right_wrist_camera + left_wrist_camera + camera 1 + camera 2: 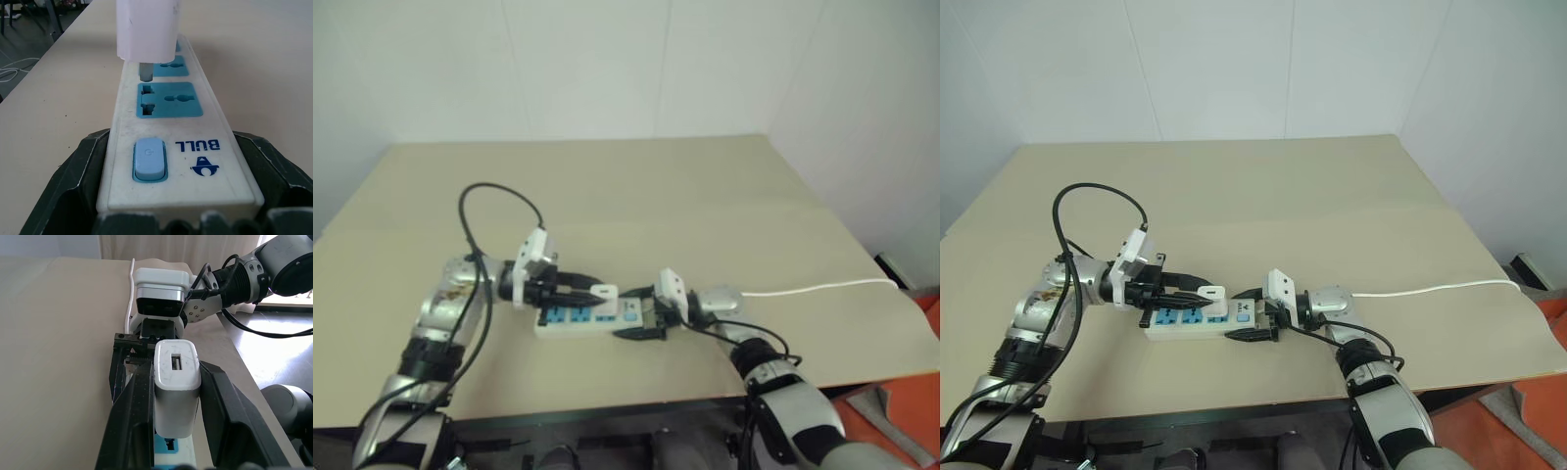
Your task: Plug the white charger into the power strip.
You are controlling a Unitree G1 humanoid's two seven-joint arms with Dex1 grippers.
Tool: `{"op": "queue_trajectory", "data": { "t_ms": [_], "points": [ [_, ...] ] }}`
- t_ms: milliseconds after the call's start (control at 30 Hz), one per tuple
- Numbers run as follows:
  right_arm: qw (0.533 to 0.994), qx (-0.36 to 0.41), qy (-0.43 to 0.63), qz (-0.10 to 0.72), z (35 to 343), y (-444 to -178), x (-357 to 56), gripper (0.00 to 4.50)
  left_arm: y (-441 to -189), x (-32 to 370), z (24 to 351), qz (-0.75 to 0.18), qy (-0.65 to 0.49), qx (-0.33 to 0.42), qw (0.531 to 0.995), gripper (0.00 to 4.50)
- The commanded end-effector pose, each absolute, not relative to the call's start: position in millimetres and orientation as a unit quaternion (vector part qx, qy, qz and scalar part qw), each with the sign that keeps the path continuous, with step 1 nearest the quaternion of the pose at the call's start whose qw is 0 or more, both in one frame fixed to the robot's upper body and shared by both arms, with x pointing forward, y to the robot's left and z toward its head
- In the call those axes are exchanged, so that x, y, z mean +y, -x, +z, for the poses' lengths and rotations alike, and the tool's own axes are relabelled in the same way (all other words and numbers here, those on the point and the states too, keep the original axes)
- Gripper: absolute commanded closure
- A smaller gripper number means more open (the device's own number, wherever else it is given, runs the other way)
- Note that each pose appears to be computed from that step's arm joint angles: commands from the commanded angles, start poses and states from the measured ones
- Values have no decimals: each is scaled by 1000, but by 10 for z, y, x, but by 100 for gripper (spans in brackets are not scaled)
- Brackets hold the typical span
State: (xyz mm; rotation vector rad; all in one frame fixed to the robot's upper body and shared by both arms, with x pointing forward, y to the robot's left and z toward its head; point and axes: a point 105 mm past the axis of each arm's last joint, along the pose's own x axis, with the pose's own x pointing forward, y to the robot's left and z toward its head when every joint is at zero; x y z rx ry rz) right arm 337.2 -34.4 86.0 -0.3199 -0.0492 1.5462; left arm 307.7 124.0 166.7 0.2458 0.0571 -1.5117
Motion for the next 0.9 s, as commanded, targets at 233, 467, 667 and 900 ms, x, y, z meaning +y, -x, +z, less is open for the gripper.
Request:
{"op": "queue_trajectory", "data": {
  "t_ms": [233,467,667,900],
  "points": [
    [696,9,152,702,687,-3306,-334,109,-3057,1216,1613,-683,-122,20,720,353],
    [696,9,153,701,686,-3309,-347,109,-3076,1201,1603,-681,-123,19,721,353],
    [697,9,154,701,689,-3309,-347,109,-3087,1204,1594,-680,-126,19,722,353],
    [696,9,154,701,689,-3307,-346,109,-3099,1209,1578,-678,-127,20,724,353]
  ]
}}
